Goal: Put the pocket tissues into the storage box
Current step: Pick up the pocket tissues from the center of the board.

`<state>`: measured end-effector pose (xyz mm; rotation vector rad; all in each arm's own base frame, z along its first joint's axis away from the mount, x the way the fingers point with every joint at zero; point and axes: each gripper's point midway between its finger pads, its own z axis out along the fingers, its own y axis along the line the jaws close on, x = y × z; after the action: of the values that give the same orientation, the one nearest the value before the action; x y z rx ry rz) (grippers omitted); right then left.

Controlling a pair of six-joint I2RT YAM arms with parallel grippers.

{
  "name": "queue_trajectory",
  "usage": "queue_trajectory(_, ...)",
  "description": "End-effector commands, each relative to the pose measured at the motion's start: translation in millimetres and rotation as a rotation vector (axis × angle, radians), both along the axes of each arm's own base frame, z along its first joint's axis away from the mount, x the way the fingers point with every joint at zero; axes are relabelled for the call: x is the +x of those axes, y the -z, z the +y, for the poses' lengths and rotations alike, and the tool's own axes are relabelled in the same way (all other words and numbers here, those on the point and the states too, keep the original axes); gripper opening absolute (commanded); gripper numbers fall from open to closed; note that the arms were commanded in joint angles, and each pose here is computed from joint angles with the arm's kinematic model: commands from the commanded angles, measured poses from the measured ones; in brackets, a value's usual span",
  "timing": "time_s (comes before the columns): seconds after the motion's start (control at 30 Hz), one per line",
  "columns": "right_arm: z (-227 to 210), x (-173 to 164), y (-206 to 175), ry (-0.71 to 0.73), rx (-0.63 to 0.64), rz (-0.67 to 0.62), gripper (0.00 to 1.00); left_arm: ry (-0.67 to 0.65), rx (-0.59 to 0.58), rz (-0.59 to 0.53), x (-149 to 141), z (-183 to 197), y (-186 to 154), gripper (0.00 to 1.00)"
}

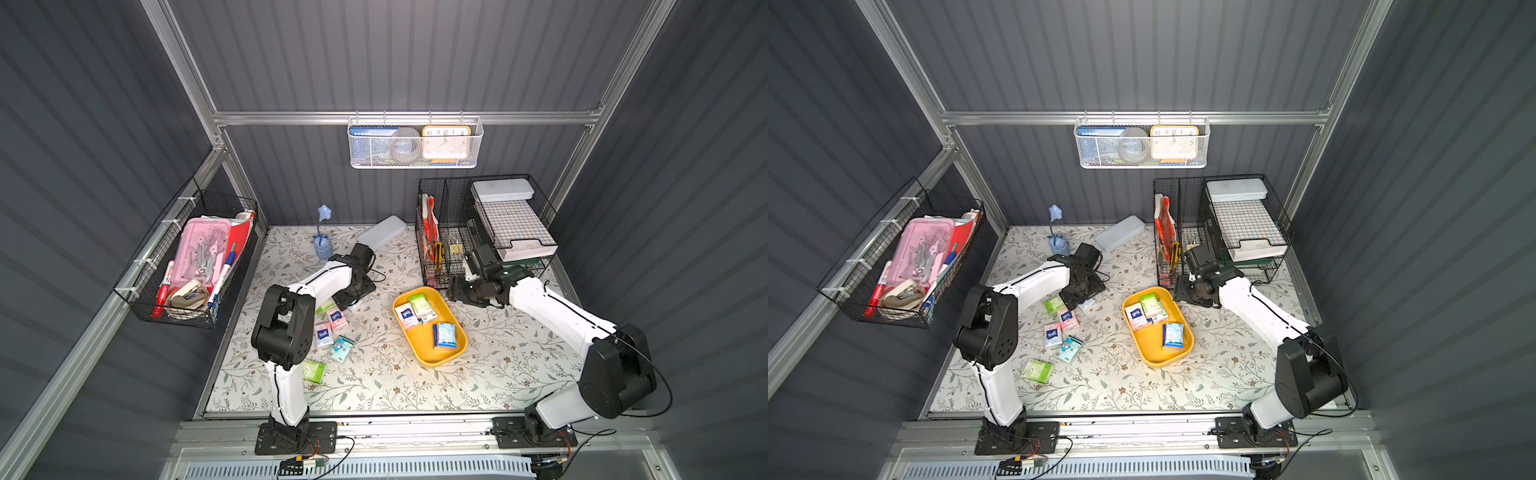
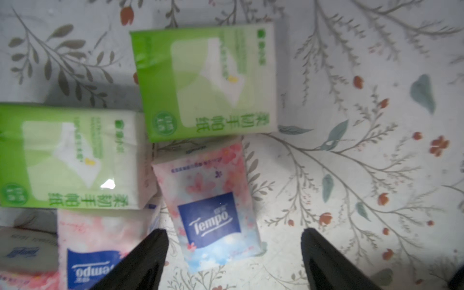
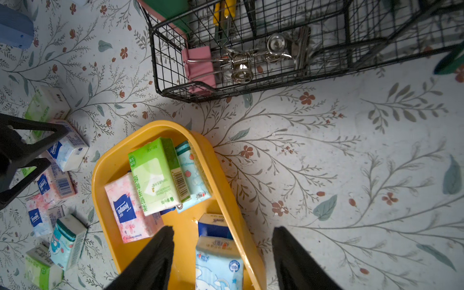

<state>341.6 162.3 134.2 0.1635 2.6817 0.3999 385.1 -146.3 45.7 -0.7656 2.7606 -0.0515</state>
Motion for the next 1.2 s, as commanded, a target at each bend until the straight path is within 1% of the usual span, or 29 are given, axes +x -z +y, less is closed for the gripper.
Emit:
queue_trajectory(0.0,1,1,0,-0.018,-0.026,0.008,0.67,-0.024,-0.012,-0.006,1,2,1,0.88)
queue_trajectory(0.2,0,1,-2,-0.021,-0.037,0.008,0.67,-0.053,-0.013,-0.007,11,3,10,0.88)
queue_trajectory(0.5,-2,1,-1,-0.023,-0.051,0.013,0.67,-0.043,-0.019,0.013,14,0,29,0.83)
queue_trajectory(0.63,-3,0,1,-0.021,-0.055,0.018,0.67,-0.040,-0.020,0.008,16,0,29,0.77)
queue_trajectory(0.87,-3,0,2,-0.018,-0.050,0.021,0.67,-0.032,-0.026,-0.005,15,0,20,0.55)
queue_trajectory(0.97,-2,0,2,-0.016,-0.047,0.022,0.67,-0.029,-0.027,-0.024,16,0,11,0.51)
queue_trajectory(1.07,-3,-2,2,-0.013,-0.046,0.023,0.67,-0.018,-0.021,-0.041,15,2,1,0.41)
queue_trajectory(1.17,-3,-2,2,-0.010,-0.041,0.020,0.67,-0.011,-0.026,-0.055,13,3,-10,0.42)
